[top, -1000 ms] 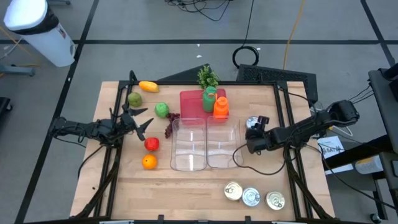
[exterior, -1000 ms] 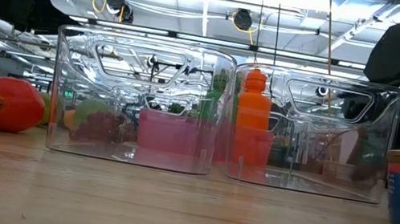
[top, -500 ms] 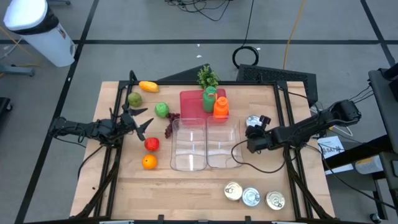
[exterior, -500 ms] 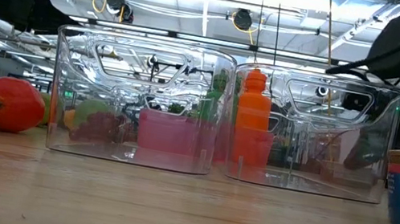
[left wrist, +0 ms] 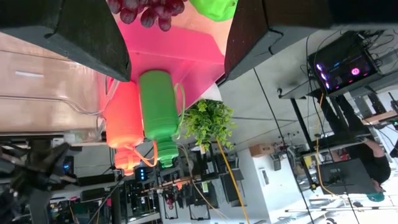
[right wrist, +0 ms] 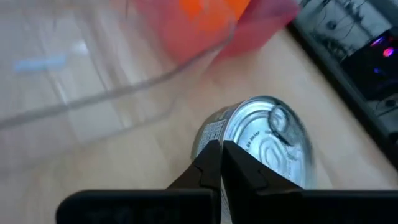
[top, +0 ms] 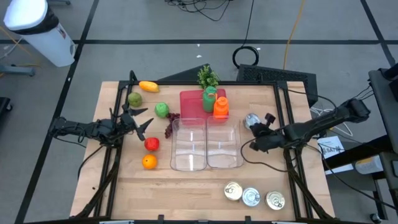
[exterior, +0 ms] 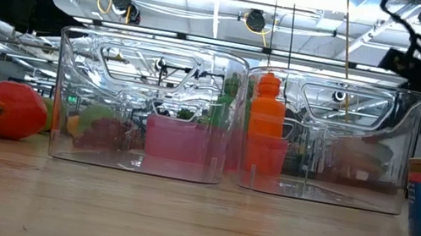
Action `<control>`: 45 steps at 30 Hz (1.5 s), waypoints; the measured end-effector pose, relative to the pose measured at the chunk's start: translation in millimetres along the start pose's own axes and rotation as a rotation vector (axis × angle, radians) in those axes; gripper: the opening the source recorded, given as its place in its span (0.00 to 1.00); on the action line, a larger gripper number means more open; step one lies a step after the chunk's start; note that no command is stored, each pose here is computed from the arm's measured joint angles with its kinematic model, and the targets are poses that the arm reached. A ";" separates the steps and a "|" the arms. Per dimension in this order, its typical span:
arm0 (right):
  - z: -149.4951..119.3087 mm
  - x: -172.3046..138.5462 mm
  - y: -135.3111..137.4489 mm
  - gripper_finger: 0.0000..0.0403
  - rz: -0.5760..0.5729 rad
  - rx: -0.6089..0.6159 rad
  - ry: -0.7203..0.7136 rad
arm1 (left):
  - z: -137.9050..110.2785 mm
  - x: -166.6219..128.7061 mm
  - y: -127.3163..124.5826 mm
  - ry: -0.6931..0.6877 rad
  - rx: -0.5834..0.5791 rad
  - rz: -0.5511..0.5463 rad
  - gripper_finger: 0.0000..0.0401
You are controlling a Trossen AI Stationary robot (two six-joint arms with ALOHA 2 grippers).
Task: Pick & Place Food Item
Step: Put the top green tuna can into the right transparent bin, then put the right blue and pink tuna can into the right transparent bin
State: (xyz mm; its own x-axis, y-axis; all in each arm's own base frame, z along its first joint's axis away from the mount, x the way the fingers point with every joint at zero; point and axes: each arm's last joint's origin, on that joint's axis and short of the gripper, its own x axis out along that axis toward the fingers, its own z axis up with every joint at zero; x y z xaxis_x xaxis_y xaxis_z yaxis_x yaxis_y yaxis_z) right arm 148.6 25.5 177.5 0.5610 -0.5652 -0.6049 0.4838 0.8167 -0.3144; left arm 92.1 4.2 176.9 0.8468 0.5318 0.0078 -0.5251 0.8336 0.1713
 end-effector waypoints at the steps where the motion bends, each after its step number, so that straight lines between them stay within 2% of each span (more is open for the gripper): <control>1: 1.2 -2.4 -1.9 0.00 -0.004 0.009 -0.021 | 0.0 0.0 0.0 0.000 0.000 0.000 0.68; 6: 7.9 -11.8 -10.3 0.00 -0.021 0.053 -0.118 | 0.0 0.0 0.0 0.000 0.000 0.000 0.68; 10: 19.5 -18.2 -7.1 0.00 0.009 0.056 -0.230 | 0.0 0.0 0.0 0.000 0.000 0.000 0.68; 16: 44.4 -31.8 2.8 0.00 0.062 0.019 -0.389 | 0.0 0.0 0.0 0.000 0.000 0.000 0.68; 23: 78.0 -44.1 28.2 0.00 0.101 -0.086 -0.465 | 0.0 0.0 0.0 0.000 0.000 0.000 0.68; 28: 96.5 -35.0 59.3 0.00 0.121 -0.208 -0.426 | 0.0 0.0 0.0 0.000 0.000 0.000 0.68; 34: 96.2 -5.4 94.8 0.00 0.128 -0.330 -0.327 | 0.0 0.0 0.0 0.000 0.000 0.000 0.68; 40: 82.5 25.3 111.3 0.00 0.085 -0.385 -0.229 | 0.0 0.0 0.0 0.000 0.000 0.000 0.68; 45: 78.7 38.3 112.6 0.00 0.071 -0.400 -0.188 | 0.0 0.0 0.0 0.000 0.000 0.000 0.68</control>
State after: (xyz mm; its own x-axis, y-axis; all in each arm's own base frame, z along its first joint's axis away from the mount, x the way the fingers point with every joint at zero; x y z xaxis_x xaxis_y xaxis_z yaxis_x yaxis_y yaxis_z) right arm 277.4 86.6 176.5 0.7137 -0.4871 -0.5033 0.1624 0.8141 -0.5576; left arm 92.1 4.2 177.0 0.8468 0.5319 0.0081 -0.5253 0.8336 0.1710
